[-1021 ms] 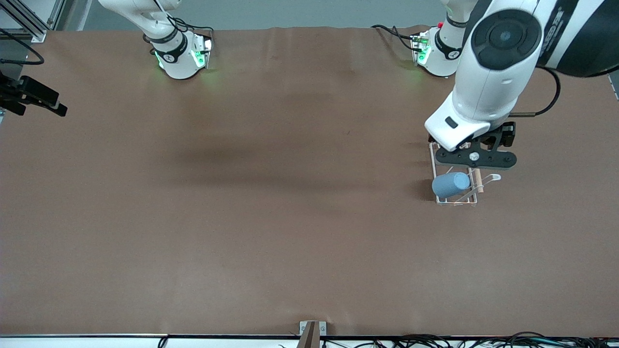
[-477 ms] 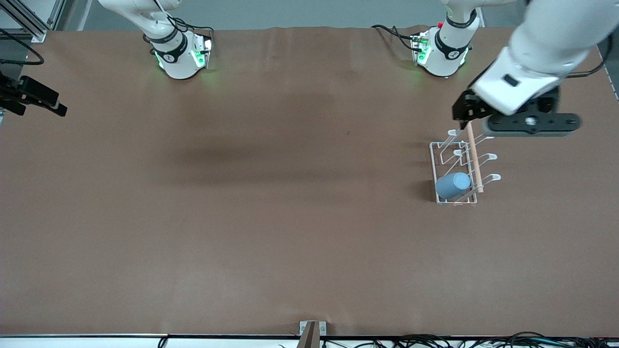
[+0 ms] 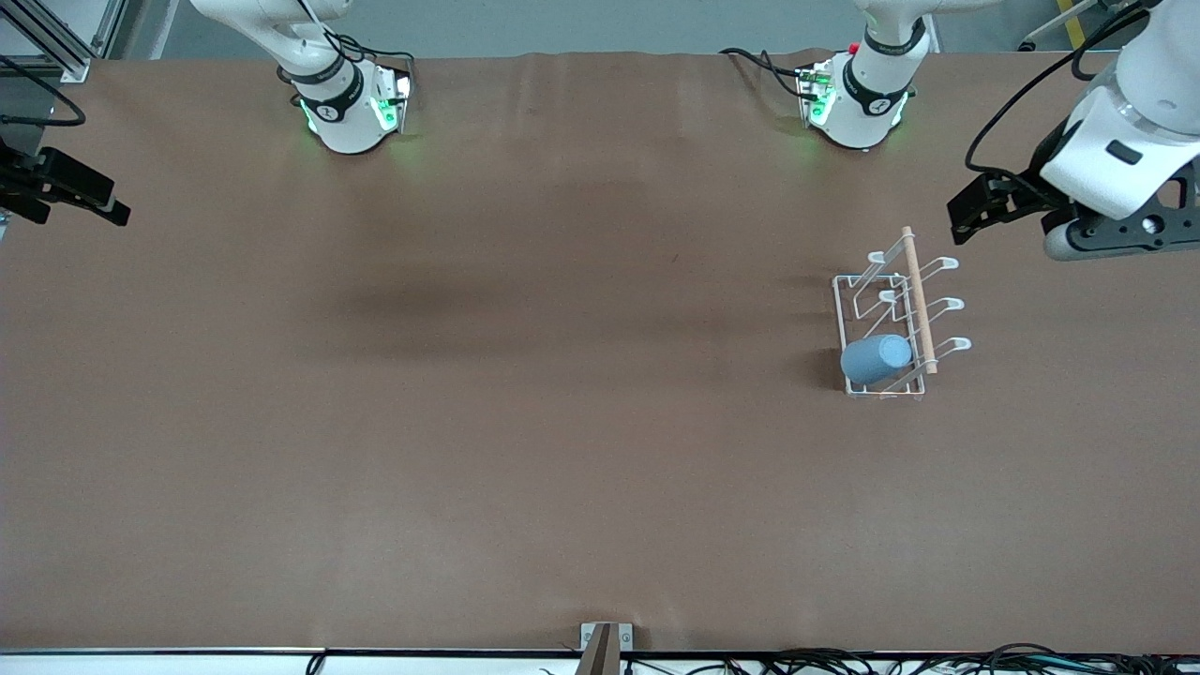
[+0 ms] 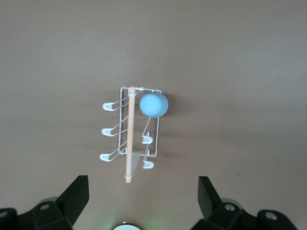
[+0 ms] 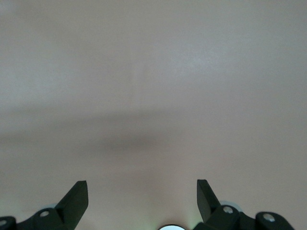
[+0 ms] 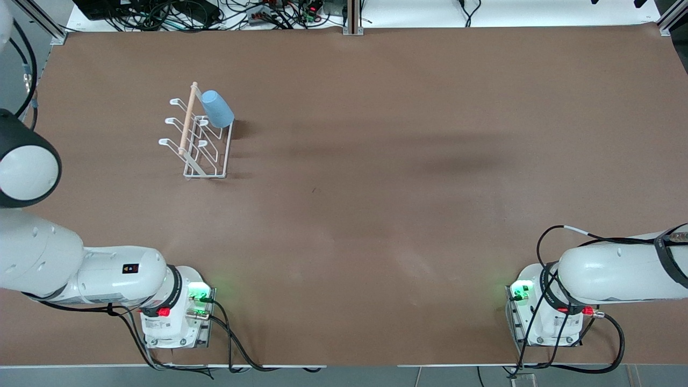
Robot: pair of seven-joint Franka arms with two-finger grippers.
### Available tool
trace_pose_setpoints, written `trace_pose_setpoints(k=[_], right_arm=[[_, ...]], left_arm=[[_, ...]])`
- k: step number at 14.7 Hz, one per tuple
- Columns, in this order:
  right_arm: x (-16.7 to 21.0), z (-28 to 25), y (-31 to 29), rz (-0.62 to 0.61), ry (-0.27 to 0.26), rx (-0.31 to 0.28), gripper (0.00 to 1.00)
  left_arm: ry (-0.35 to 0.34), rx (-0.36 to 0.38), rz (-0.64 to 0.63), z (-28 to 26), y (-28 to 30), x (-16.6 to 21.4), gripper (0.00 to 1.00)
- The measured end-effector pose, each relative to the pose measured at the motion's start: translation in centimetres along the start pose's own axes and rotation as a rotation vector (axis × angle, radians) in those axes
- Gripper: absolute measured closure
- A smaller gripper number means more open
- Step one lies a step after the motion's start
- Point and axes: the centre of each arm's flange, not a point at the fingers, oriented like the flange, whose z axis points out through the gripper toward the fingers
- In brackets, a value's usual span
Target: Hang cup on cup holder
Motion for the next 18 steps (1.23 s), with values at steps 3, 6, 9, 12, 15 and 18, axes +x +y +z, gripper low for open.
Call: trace_pose_setpoints(k=[3, 6, 9, 12, 15, 18], right_arm=[[0.0, 0.0, 0.0, 0.0, 0.0, 0.0, 0.0], [0.0, 0.0, 0.0, 0.0, 0.0, 0.0, 0.0], [0.0, 0.0, 0.0, 0.0, 0.0, 0.0, 0.0], [0.0, 0.0, 0.0, 0.0, 0.002, 0.0, 0.0], [0.1, 0.0, 0.1, 0.001, 0.005, 0.0, 0.0], [0.1, -0.1, 0.2, 0.003, 0.008, -0.004, 0.0]], left_arm=[[-0.006, 0.01, 0.002, 0.1, -1.5, -1.5, 0.0], [-0.006, 0.001, -0.026, 0.8, -2.8, -2.4, 0.0], [-0.006, -0.058, -0.029, 1.3, -3.9, -2.1, 0.0], [-0.004, -0.065, -0.004, 1.4, -4.0, -2.1, 0.0], [0.002, -0.037, 0.042, 1.4, -4.3, -2.0, 0.0], [0.005, -0.012, 0.053, 1.3, -4.6, -2.1, 0.0]])
